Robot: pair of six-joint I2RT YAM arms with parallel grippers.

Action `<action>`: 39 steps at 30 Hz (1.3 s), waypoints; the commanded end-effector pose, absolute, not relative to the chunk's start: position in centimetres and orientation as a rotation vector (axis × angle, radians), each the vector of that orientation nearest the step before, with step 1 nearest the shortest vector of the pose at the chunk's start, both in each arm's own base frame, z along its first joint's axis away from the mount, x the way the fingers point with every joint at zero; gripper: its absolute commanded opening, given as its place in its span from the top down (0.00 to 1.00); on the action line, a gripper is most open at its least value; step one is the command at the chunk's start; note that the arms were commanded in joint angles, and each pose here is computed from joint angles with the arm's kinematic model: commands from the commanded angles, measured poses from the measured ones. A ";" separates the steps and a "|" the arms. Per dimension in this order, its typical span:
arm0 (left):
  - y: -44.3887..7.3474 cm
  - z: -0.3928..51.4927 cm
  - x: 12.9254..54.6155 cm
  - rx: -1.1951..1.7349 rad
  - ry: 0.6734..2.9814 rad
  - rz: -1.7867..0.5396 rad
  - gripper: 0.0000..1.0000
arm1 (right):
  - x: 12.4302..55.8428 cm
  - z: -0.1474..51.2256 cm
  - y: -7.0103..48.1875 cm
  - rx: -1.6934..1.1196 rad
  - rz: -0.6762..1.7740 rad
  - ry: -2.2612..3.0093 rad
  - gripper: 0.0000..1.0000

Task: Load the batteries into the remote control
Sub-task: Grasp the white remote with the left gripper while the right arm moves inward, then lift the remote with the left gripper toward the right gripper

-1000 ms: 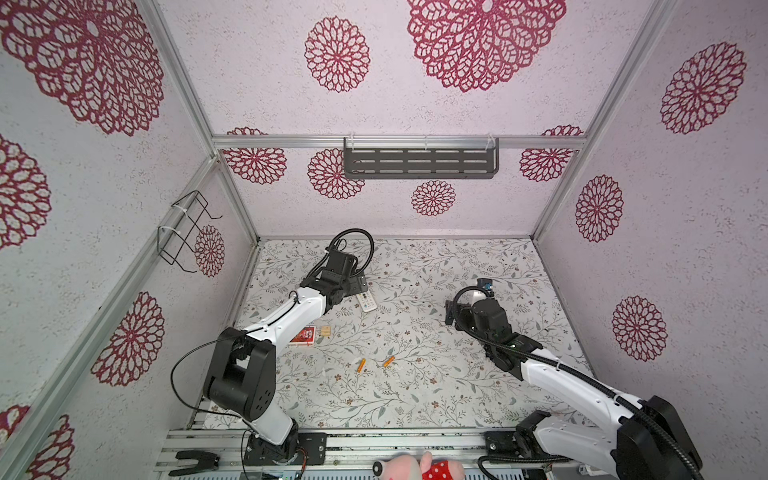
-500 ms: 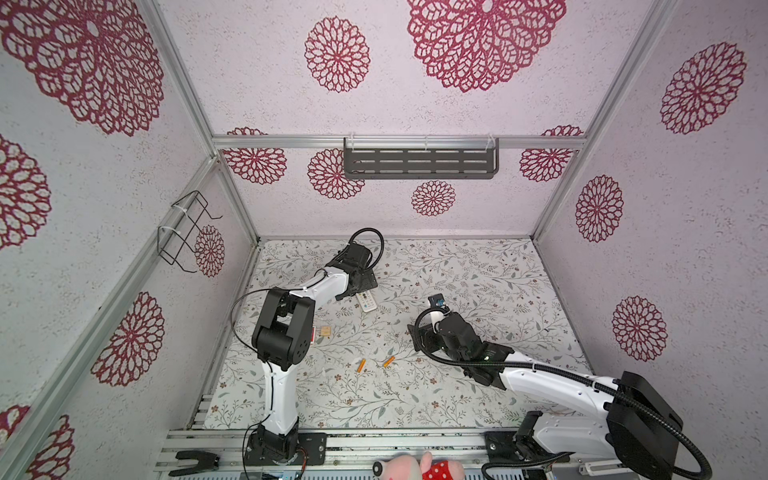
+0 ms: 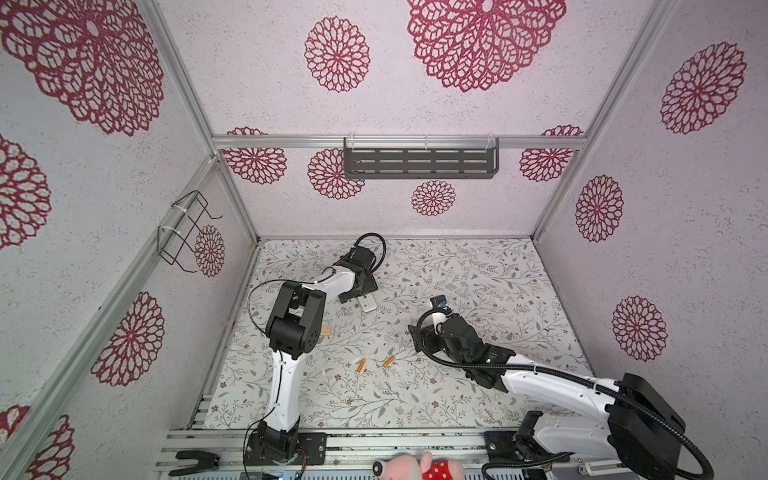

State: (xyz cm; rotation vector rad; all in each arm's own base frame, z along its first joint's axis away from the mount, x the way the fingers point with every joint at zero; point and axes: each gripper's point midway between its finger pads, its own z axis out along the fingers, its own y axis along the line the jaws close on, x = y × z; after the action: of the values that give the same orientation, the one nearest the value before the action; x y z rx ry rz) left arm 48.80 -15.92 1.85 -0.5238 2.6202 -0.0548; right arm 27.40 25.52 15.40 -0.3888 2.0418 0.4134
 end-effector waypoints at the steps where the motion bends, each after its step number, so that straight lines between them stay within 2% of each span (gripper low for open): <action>1: -16.3 1.1 49.2 -0.544 2.617 -0.055 0.14 | 27.6 15.9 25.8 -0.359 0.424 2.036 0.01; 9: -16.7 0.7 48.8 -0.534 2.626 -0.044 0.30 | 27.6 16.4 25.2 -0.336 0.407 2.038 0.01; 17: -17.0 1.7 48.1 -0.518 2.605 -0.062 0.42 | 28.2 16.7 23.8 -0.265 0.325 2.070 0.01; 22: -17.3 2.6 47.7 -0.503 2.588 -0.120 0.57 | 28.0 17.2 24.3 -0.271 0.351 2.086 0.01; 29: -18.9 5.5 46.7 -0.468 2.469 -0.382 0.79 | 27.3 18.5 25.1 -0.251 0.462 2.098 0.01; 30: -19.3 7.5 46.6 -0.450 2.414 -0.454 0.80 | 27.2 18.9 25.4 -0.247 0.491 2.098 0.01; 39: -21.3 16.8 42.4 -0.196 2.139 -0.933 0.80 | 25.4 22.9 27.7 -0.226 0.818 2.039 0.01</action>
State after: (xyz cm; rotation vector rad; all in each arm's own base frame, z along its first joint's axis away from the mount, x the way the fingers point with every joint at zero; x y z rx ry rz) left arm 42.45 -19.49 11.39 -0.3527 2.3169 -0.7206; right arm 25.94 26.42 19.25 -0.2632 2.1113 0.6332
